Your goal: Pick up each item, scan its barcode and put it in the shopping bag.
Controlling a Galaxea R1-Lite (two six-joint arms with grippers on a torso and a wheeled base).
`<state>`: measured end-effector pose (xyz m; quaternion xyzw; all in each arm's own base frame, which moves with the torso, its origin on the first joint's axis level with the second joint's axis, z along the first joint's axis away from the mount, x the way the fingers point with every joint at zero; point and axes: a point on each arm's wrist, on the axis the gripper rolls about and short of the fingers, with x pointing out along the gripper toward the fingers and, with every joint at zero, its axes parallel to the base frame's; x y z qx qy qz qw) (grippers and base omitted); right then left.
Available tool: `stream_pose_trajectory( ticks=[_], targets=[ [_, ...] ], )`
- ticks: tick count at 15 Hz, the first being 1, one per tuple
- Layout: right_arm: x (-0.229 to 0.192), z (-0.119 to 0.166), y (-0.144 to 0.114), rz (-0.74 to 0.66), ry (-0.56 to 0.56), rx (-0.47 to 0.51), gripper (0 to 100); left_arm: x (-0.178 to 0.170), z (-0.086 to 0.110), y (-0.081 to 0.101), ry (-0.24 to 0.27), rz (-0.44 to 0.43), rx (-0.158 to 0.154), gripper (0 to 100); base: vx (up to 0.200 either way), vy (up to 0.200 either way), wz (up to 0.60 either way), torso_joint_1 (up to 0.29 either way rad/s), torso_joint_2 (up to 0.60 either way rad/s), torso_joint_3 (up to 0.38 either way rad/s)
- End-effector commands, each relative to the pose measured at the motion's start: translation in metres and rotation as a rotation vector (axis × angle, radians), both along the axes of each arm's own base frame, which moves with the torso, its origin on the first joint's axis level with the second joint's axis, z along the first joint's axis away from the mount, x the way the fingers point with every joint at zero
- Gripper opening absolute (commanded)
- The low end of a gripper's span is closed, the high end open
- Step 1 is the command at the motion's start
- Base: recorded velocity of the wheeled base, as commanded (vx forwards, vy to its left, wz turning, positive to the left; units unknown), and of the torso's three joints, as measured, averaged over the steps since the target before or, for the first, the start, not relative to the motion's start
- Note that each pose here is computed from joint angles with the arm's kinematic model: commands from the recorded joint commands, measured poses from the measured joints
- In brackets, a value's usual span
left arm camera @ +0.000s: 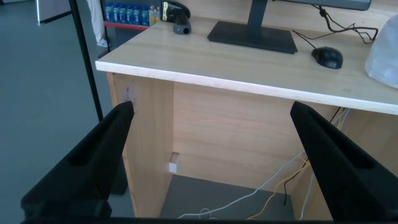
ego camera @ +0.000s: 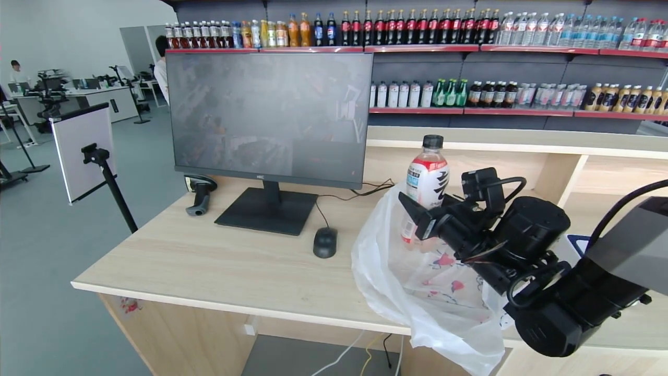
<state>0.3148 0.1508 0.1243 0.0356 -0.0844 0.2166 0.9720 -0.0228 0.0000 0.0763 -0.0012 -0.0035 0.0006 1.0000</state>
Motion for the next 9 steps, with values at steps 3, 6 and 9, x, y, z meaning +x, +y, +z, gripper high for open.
stream_pose_trajectory(
  ticks=[3,6,9],
  targets=[
    [0.018,-0.015,0.010,0.015,0.007,-0.008,0,0.000,0.000,0.000,-0.001,0.000,0.001,100,0.000,0.000,0.00,0.000,0.00,0.000],
    [0.024,-0.019,0.014,0.016,0.001,-0.015,0,0.000,0.000,0.000,-0.001,0.000,-0.001,100,0.000,0.000,0.00,0.000,0.00,0.000],
    [0.029,-0.028,0.017,0.016,0.012,-0.019,0,0.000,0.000,0.000,-0.001,0.000,0.001,100,0.000,0.000,0.00,0.000,0.00,0.000]
  ],
)
